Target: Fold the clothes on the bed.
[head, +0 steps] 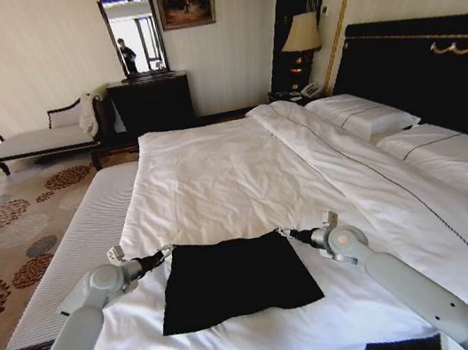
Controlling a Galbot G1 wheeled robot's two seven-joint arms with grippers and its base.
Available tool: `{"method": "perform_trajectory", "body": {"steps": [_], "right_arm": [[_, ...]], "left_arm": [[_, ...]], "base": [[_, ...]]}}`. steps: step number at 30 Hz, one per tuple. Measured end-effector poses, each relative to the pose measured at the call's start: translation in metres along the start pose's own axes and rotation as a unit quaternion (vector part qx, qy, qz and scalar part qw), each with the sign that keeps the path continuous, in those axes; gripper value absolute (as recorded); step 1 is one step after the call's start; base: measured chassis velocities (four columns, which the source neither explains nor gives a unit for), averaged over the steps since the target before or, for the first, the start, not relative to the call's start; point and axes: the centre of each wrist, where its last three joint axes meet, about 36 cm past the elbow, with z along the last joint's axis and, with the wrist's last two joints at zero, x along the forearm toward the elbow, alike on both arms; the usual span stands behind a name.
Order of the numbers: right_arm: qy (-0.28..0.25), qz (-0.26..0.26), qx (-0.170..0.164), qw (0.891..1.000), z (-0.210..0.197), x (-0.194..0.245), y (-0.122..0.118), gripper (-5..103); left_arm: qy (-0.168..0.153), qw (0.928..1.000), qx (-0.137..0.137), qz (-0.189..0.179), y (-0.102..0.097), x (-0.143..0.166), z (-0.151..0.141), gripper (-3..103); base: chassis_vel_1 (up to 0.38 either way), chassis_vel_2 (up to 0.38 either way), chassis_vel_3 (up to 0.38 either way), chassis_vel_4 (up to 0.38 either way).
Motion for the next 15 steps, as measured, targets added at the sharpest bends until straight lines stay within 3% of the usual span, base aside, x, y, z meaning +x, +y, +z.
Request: {"method": "perform_trajectory", "body": {"steps": [5,8,10,14,15], "right_arm": [[-0.004,0.004,0.004,1.0,0.001,0.001,-0.001,100],[-0.014,0.009,0.009,1.0,0.0,0.001,-0.002,100],[-0.015,0.009,0.009,1.0,0.0,0.001,-0.001,100],[-0.018,0.002,0.009,1.0,0.002,0.001,0.002,100],[-0.018,0.002,0.009,1.0,0.002,0.001,0.002,100]], "left_arm": [[0.004,0.9999,-0.004,0.012,-0.007,-0.013,0.009,102],[0.003,0.9998,-0.016,0.012,-0.009,-0.008,0.006,86],[0.003,0.9998,-0.018,0.011,-0.008,-0.007,0.005,86],[-0.005,0.9996,-0.028,0.005,-0.003,0.006,-0.002,64],[-0.005,0.9996,-0.028,0.005,-0.003,0.006,-0.002,64]], "base": [[0.0,0.0,0.0,0.0],[0.0,0.0,0.0,0.0],[0.0,0.0,0.0,0.0],[0.0,0.0,0.0,0.0],[0.0,0.0,0.0,0.0]]}}
